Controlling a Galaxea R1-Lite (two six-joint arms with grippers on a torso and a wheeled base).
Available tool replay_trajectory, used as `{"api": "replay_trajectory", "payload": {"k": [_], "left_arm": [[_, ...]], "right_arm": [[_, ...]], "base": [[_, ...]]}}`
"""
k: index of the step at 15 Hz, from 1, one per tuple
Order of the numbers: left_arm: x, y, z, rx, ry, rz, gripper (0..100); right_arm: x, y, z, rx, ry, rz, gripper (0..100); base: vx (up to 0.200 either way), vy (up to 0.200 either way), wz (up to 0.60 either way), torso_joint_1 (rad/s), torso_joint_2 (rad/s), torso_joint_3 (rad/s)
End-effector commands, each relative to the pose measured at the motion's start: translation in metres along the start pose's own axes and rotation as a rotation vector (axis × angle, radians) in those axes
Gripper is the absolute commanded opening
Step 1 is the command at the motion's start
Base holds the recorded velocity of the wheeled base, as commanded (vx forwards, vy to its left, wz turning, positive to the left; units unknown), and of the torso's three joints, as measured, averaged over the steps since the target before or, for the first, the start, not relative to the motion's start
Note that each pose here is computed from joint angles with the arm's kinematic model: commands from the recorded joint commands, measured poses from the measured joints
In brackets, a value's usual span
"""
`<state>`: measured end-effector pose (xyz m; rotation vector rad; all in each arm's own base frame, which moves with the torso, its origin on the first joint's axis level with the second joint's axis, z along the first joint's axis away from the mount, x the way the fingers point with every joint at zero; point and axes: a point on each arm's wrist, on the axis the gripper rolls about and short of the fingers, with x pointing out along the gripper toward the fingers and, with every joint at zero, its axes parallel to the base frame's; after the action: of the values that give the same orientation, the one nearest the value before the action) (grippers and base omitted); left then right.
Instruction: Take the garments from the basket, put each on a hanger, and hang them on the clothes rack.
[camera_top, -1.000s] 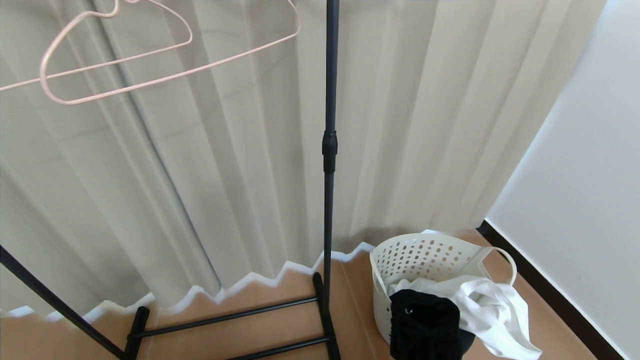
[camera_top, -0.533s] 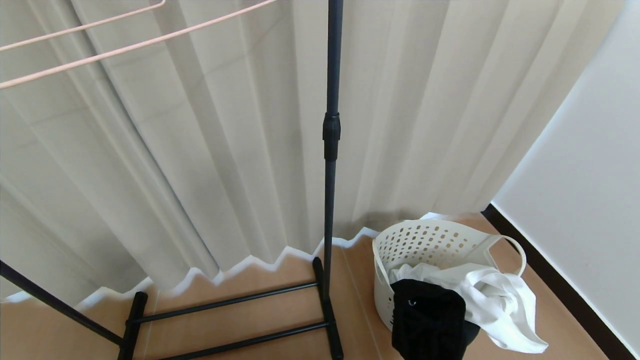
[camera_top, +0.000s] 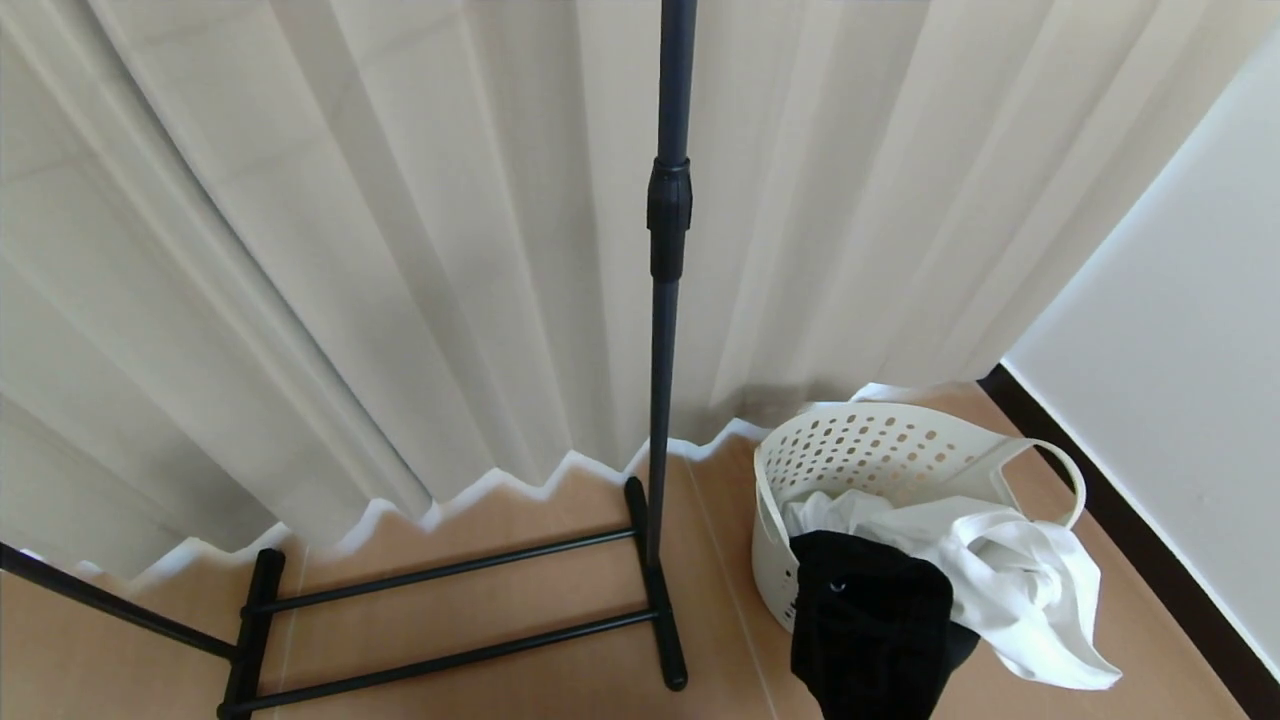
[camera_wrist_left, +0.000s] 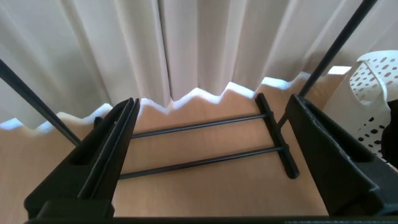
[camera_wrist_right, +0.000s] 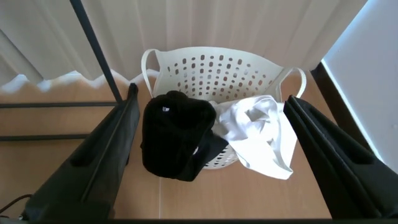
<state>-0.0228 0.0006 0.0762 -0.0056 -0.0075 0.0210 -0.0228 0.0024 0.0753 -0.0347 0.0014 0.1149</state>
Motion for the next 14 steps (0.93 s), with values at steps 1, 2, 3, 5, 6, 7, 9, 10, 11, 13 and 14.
{"api": "replay_trajectory", "payload": {"k": [1, 2, 3, 5, 6, 7, 9, 10, 11, 13, 14], "left_arm": [[0.0000, 0.0000, 0.0000, -0.001, 0.000, 0.000, 100], [0.0000, 0.0000, 0.0000, -0.001, 0.000, 0.000, 100], [0.0000, 0.0000, 0.0000, -0.001, 0.000, 0.000, 100], [0.0000, 0.0000, 0.0000, -0.001, 0.000, 0.000, 100], [0.0000, 0.0000, 0.0000, -0.001, 0.000, 0.000, 100], [0.0000, 0.0000, 0.0000, -0.001, 0.000, 0.000, 100], [0.0000, 0.0000, 0.0000, -0.005, 0.000, 0.002, 100], [0.0000, 0.0001, 0.0000, -0.005, 0.000, 0.003, 100], [0.0000, 0.0001, 0.0000, -0.005, 0.000, 0.003, 100], [0.0000, 0.0001, 0.0000, -0.005, 0.000, 0.003, 100], [0.0000, 0.0001, 0.0000, -0.005, 0.000, 0.003, 100]], "right_arm": [[0.0000, 0.0000, 0.0000, 0.000, 0.000, 0.000, 100], [0.0000, 0.0000, 0.0000, 0.000, 0.000, 0.000, 100], [0.0000, 0.0000, 0.0000, 0.000, 0.000, 0.000, 100], [0.0000, 0.0000, 0.0000, 0.000, 0.000, 0.000, 100], [0.0000, 0.0000, 0.0000, 0.000, 0.000, 0.000, 100], [0.0000, 0.0000, 0.0000, 0.000, 0.000, 0.000, 100], [0.0000, 0.0000, 0.0000, 0.000, 0.000, 0.002, 100], [0.0000, 0.0000, 0.0000, 0.000, 0.000, 0.000, 100], [0.0000, 0.0000, 0.0002, 0.002, -0.002, -0.001, 100], [-0.0001, 0.0000, 0.0001, 0.001, -0.003, -0.001, 100], [-0.0001, 0.0000, 0.0000, 0.001, -0.002, -0.001, 100]], "base": [[0.000, 0.000, 0.00, 0.002, 0.05, -0.134], [0.000, 0.000, 0.00, 0.012, 0.03, -0.168], [0.000, 0.000, -0.60, 0.002, 0.03, -0.173], [0.000, 0.000, -0.60, 0.002, 0.01, -0.188], [0.000, 0.000, -0.60, 0.012, 0.01, -0.203], [0.000, 0.000, -0.60, 0.017, 0.00, -0.198], [0.000, 0.000, 0.00, 0.005, 0.00, -0.183], [0.000, 0.000, 0.00, -0.002, 0.01, -0.076], [0.000, 0.000, 0.00, 0.002, 0.00, -0.051], [0.000, 0.000, 0.00, 0.000, 0.00, 0.000], [0.000, 0.000, 0.00, 0.000, 0.00, 0.000]]}}
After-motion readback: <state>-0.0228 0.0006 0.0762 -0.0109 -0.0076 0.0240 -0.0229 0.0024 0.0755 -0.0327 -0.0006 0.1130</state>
